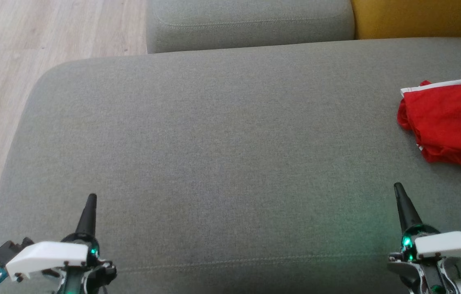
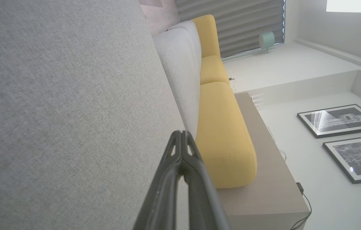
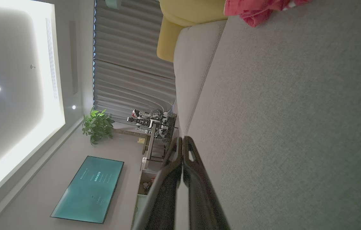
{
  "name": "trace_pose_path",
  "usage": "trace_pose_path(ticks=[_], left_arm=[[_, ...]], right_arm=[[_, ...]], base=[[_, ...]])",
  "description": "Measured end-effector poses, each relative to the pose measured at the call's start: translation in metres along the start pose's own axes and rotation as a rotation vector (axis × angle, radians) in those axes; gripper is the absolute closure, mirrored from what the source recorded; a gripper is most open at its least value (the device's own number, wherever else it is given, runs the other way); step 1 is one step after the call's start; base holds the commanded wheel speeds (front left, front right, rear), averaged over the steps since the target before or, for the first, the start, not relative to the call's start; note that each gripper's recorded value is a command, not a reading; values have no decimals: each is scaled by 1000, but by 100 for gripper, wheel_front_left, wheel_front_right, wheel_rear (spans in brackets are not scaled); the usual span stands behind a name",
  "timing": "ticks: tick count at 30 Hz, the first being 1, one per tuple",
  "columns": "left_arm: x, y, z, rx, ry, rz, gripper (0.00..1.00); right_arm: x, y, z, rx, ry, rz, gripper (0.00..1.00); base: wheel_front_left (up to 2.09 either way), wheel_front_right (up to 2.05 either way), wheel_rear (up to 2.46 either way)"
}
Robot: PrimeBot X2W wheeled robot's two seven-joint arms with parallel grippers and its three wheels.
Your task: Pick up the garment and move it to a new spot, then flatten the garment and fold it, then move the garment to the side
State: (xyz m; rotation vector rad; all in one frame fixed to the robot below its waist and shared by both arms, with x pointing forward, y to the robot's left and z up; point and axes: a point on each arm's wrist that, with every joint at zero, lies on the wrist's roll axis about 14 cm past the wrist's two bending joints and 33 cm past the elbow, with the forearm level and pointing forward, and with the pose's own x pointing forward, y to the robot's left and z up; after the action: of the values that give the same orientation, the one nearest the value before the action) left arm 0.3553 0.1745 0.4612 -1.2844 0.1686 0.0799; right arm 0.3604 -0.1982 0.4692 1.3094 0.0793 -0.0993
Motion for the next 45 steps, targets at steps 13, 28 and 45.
trace_pose_path(ticks=[13, 28, 45], left_arm=[[9, -7, 8, -170, -5, -37, 100], [16, -15, 15, -293, -13, -76, 100], [15, -15, 19, -300, -22, -77, 100]], right_arm=[[8, 6, 4, 157, -1, 17, 100], [13, 10, 9, 274, -6, 31, 100], [13, 9, 10, 275, -5, 31, 100]], base=[[0, 0, 0], [0, 0, 0], [0, 0, 0]])
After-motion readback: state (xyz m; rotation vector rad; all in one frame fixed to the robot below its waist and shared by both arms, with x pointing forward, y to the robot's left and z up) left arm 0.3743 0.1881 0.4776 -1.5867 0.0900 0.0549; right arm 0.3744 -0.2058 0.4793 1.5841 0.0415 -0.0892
